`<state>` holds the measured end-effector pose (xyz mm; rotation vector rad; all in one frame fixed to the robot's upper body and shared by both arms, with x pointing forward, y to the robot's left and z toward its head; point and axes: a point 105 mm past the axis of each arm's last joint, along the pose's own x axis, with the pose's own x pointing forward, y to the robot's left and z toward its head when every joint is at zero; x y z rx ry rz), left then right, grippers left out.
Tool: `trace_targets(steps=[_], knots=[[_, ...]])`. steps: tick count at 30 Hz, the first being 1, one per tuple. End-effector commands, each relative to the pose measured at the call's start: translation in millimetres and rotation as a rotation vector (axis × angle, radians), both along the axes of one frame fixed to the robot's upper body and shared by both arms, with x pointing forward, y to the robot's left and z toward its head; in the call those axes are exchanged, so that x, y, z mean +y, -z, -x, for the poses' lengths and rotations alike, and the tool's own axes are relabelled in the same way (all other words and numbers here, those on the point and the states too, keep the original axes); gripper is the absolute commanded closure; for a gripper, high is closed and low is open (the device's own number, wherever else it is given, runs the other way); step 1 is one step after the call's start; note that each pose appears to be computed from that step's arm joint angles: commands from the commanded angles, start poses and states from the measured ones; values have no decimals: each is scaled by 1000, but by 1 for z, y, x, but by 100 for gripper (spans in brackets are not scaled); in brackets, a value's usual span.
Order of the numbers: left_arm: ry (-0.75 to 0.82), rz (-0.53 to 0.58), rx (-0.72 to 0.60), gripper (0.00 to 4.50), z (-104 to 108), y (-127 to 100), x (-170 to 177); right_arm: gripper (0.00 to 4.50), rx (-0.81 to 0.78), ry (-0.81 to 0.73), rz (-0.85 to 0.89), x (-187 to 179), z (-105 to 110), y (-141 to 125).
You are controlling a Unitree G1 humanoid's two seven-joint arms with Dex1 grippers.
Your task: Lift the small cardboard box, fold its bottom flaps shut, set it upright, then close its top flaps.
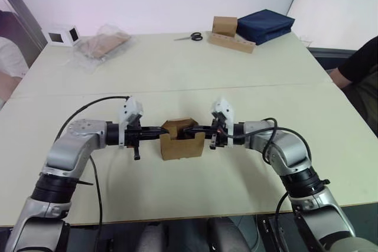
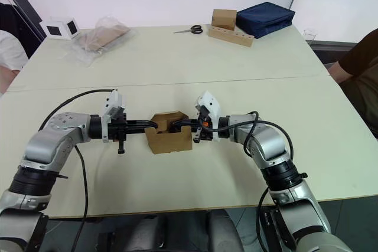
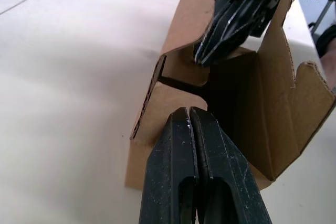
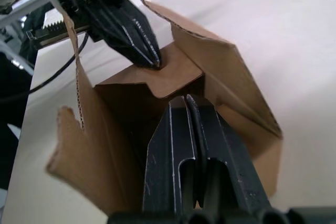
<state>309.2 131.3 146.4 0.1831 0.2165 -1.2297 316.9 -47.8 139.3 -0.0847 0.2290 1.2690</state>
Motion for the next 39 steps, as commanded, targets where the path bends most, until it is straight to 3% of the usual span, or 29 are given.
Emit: trace_targets(steps=[1, 4, 19, 23, 29, 39], knots=[[-13, -30, 3, 447, -1, 7, -2, 450, 14, 10, 28, -4, -1, 9], [-13, -31, 1, 447, 0, 6, -1, 450, 10, 18, 28, -7, -2, 8], [-18, 54, -65, 447, 9, -42, 9, 450, -159, 50, -105, -27, 14, -66], [-45, 43, -78, 447, 7, -49, 18, 450, -183, 21, -124, -33, 30, -85], [-83, 24, -91, 447, -11, -52, 29, 450, -175, -81, -62, -26, 58, -80], [-62, 39, -108, 447, -32, -55, 19, 450, -130, -103, 43, -1, 62, -38]])
